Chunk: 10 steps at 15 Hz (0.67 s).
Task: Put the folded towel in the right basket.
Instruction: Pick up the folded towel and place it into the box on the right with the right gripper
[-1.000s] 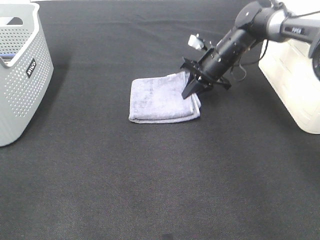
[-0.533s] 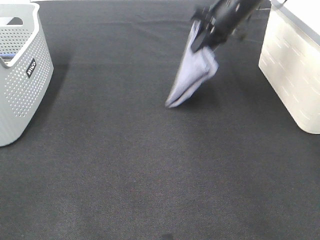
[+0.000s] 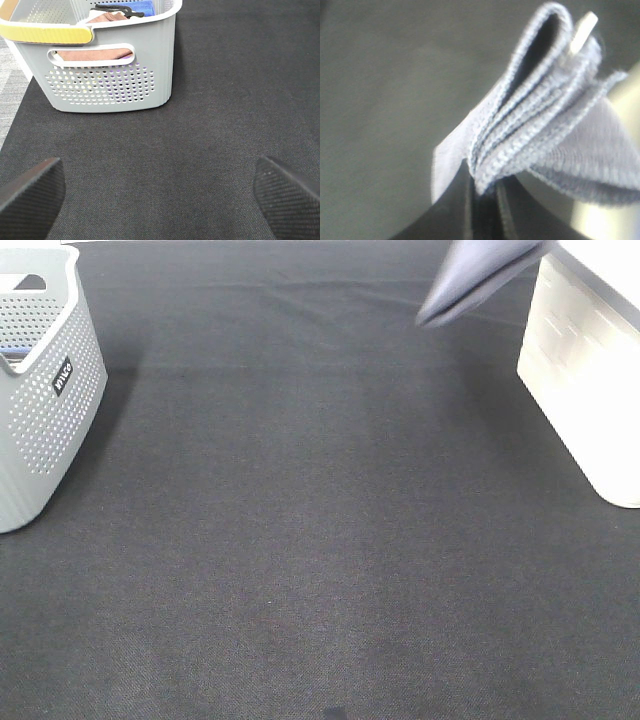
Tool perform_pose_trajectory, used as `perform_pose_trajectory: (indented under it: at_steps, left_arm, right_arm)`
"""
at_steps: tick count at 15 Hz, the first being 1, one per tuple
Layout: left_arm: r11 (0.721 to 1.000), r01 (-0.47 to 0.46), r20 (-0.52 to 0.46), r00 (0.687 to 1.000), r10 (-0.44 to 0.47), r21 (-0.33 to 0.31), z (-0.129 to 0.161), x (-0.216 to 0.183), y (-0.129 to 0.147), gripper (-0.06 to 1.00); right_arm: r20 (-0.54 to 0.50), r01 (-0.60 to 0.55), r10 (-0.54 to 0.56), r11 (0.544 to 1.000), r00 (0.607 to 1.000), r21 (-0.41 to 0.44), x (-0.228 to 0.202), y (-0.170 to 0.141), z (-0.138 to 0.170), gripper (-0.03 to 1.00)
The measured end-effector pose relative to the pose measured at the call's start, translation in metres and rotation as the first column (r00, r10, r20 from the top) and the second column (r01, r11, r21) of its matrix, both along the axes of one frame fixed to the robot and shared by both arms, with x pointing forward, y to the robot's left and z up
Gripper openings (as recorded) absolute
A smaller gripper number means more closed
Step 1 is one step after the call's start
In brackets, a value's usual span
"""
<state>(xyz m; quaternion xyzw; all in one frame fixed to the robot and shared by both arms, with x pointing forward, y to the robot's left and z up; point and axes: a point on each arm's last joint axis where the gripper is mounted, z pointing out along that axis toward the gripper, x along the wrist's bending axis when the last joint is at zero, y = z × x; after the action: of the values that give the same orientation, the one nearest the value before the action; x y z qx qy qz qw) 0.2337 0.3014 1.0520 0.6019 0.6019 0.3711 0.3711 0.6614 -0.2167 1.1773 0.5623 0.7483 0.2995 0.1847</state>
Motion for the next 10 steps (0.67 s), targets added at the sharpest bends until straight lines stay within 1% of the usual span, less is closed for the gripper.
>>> perform_pose_trajectory:
  at_steps: [2,4,6,7,8,10]
  left_arm:
    - [1.0,0.0,0.0,1.0,0.0,0.0,0.0,0.0,0.0,0.97]
    - [1.0,0.0,0.0,1.0,0.0,0.0,0.0,0.0,0.0,0.97]
    - [1.0,0.0,0.0,1.0,0.0,0.0,0.0,0.0,0.0,0.97]
    - [1.0,0.0,0.0,1.0,0.0,0.0,0.0,0.0,0.0,0.97]
    - [1.0,0.0,0.0,1.0,0.0,0.0,0.0,0.0,0.0,0.97]
    - [1.0,0.0,0.0,1.0,0.0,0.0,0.0,0.0,0.0,0.97]
  right_arm:
    - [0.049,0.107,-0.107,0.994,0.993,0.011,-0.008,-0.041,0.021,0.05]
    - [0.077,0.215,-0.217,0.976,0.973,0.024,-0.015,-0.087,0.034,0.05]
    - [0.056,0.31,-0.311,0.95,0.949,0.019,-0.02,-0.127,0.033,0.05]
    - [0.033,0.355,-0.355,0.935,0.934,0.014,-0.019,-0.147,0.027,0.05]
    - [0.033,0.355,-0.355,0.935,0.934,0.014,-0.019,-0.147,0.027,0.05]
    - [-0.007,0.366,-0.366,0.931,0.931,0.017,-0.01,-0.155,0.012,0.05]
